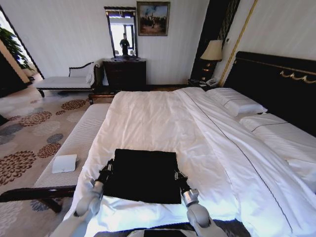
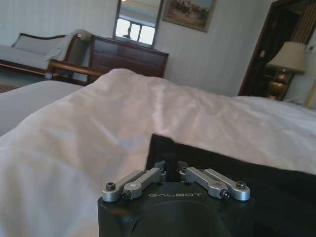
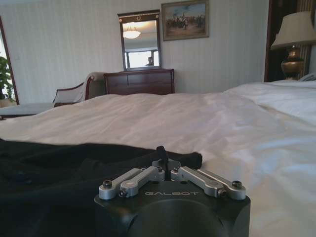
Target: Fold the clothes on the bed.
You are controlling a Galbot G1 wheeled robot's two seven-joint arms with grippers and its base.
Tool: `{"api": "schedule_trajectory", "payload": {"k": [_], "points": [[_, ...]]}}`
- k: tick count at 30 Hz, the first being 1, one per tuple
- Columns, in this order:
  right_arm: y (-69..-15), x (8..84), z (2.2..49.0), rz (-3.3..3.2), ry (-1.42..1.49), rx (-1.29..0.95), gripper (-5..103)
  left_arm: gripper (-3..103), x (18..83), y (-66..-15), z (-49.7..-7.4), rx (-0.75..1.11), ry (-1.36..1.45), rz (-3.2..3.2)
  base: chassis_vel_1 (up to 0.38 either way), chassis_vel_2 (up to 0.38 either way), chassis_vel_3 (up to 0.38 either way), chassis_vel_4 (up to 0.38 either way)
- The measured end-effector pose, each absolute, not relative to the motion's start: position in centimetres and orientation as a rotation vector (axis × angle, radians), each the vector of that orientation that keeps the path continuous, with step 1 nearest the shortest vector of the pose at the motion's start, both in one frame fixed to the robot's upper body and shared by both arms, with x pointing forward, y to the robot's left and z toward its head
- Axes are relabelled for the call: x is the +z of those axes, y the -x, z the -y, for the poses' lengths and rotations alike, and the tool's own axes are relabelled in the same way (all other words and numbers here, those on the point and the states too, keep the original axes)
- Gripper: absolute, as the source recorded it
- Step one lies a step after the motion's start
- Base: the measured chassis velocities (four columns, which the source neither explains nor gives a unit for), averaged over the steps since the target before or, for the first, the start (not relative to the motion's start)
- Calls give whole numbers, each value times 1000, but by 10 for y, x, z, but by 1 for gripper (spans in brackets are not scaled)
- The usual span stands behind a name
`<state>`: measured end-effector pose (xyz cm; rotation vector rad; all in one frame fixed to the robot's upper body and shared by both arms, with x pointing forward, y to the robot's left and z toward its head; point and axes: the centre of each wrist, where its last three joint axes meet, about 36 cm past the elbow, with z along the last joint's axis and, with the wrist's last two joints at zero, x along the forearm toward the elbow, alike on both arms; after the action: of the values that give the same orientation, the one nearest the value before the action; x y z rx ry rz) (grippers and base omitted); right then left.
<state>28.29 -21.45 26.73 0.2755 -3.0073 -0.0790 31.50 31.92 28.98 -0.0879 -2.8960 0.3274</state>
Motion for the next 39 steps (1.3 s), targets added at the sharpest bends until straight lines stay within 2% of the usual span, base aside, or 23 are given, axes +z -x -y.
{"api": "schedule_trajectory", "payload": {"k": [9,18,29,39], "points": [[-259,275,218,2997,-264,-100,1,4,288,-311,-323,309,58,2906,0,0,0,0],[-227,285,221,2978,-290,-73,1,4,298,-300,-324,211,89,2933,0,0,0,0],[-221,281,221,2962,-280,-69,1,4,303,-278,-325,228,83,2912,0,0,0,0],[-194,286,212,2922,-282,-84,1,4,293,-268,-327,226,35,2890,0,0,0,0]]}}
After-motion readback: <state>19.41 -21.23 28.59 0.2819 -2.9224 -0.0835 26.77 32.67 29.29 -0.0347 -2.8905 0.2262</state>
